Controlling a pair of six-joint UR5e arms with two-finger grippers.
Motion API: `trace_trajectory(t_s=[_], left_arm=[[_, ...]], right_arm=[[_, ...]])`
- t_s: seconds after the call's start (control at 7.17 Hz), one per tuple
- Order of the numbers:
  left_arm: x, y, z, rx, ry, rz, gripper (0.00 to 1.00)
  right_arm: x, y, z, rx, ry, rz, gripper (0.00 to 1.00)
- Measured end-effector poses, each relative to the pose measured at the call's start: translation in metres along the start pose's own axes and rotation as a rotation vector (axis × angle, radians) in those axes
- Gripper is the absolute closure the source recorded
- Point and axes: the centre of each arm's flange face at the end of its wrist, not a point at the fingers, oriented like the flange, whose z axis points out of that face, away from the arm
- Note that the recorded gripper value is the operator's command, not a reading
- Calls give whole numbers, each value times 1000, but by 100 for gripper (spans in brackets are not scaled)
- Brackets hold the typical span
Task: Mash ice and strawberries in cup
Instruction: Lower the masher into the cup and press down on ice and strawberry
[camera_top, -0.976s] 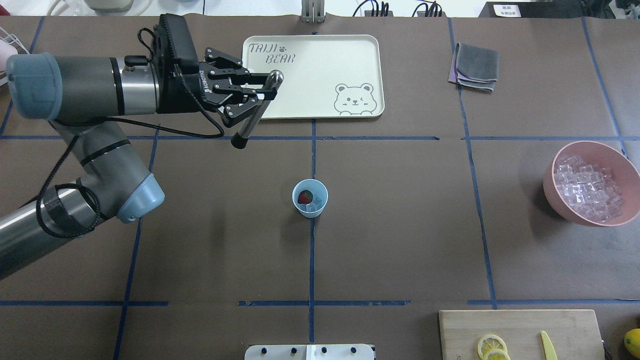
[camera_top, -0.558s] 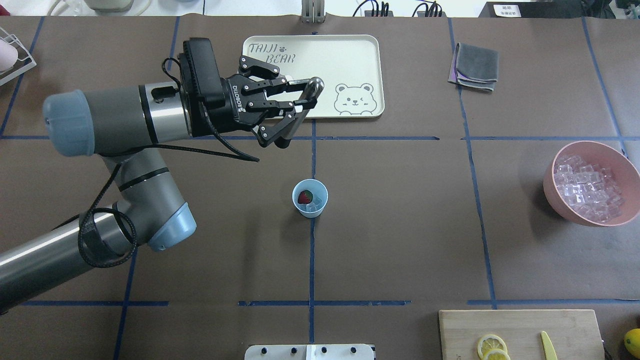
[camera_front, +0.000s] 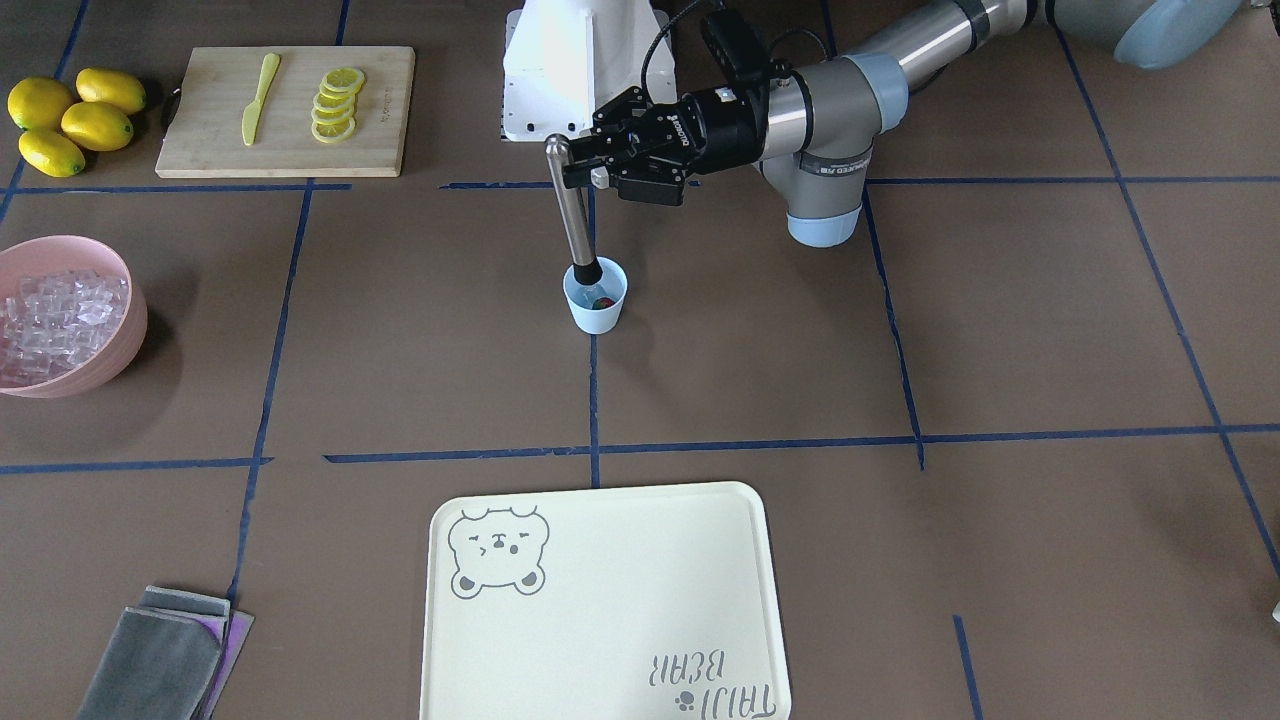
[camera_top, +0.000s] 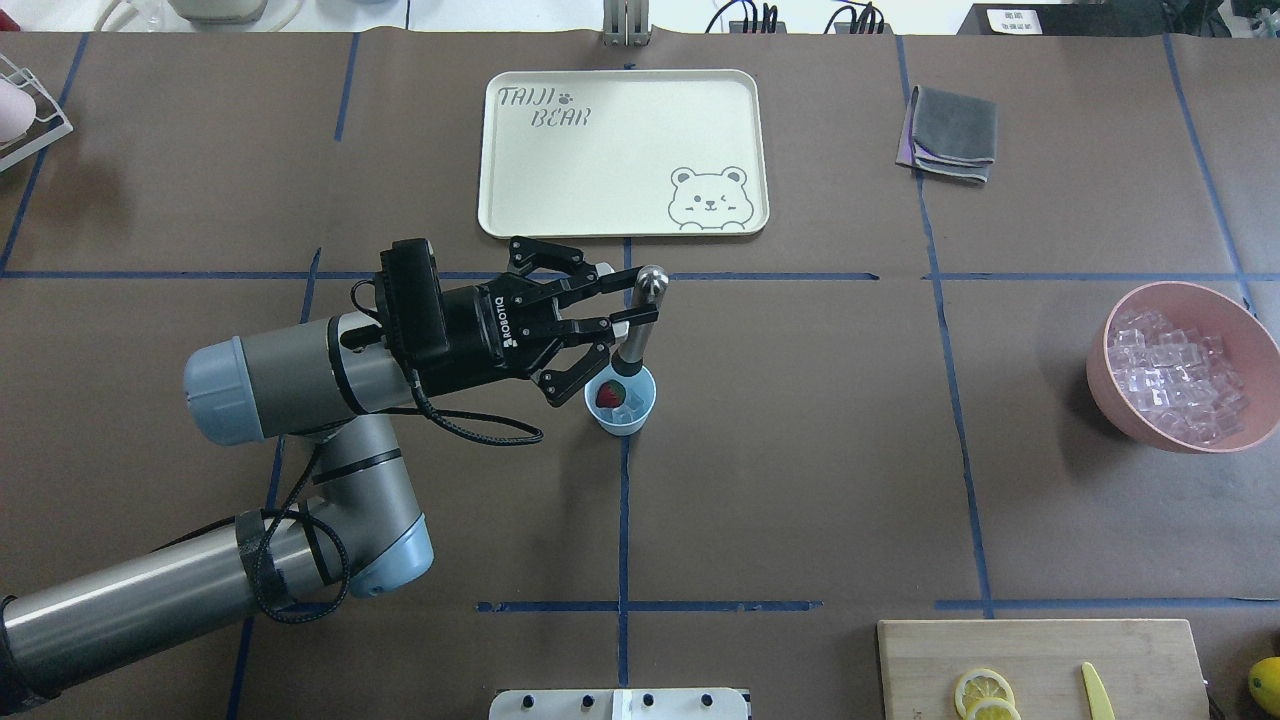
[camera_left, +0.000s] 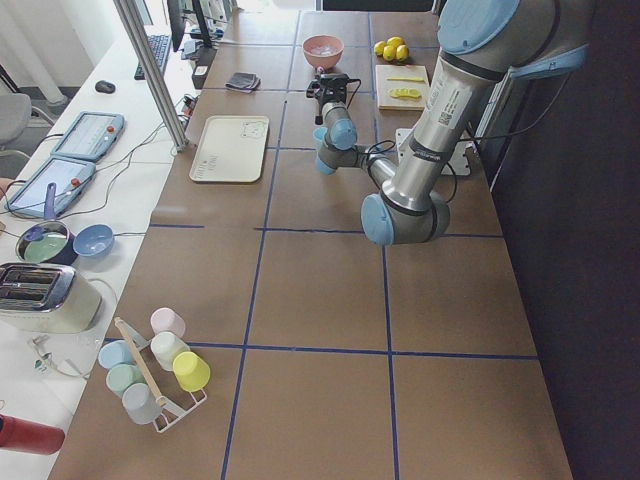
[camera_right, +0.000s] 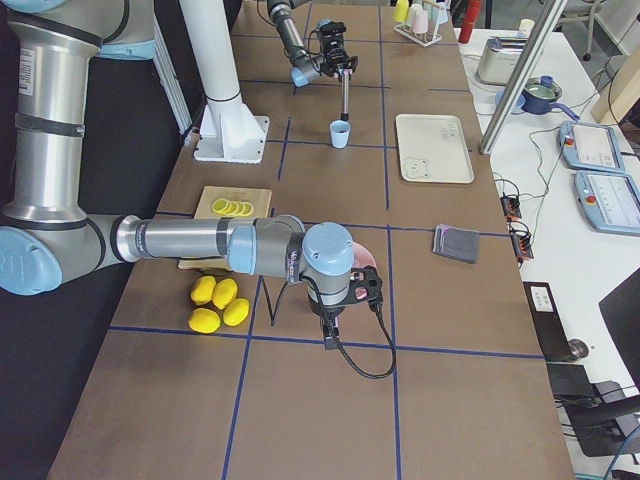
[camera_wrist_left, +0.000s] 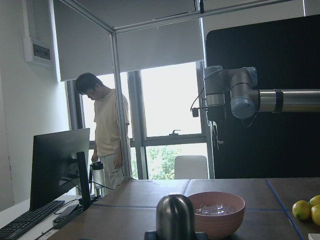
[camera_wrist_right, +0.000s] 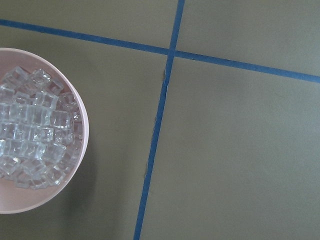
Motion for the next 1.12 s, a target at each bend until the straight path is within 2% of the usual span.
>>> trace_trajectory(t_s=[0.42,1.12], left_arm=[[17,43,-8,17,-9,-32,100],[35,66,-10,-8,-18,-57,100]], right_arm=[[1,0,1,-1,0,1,1],[1,1,2,-4,-1,4,1]])
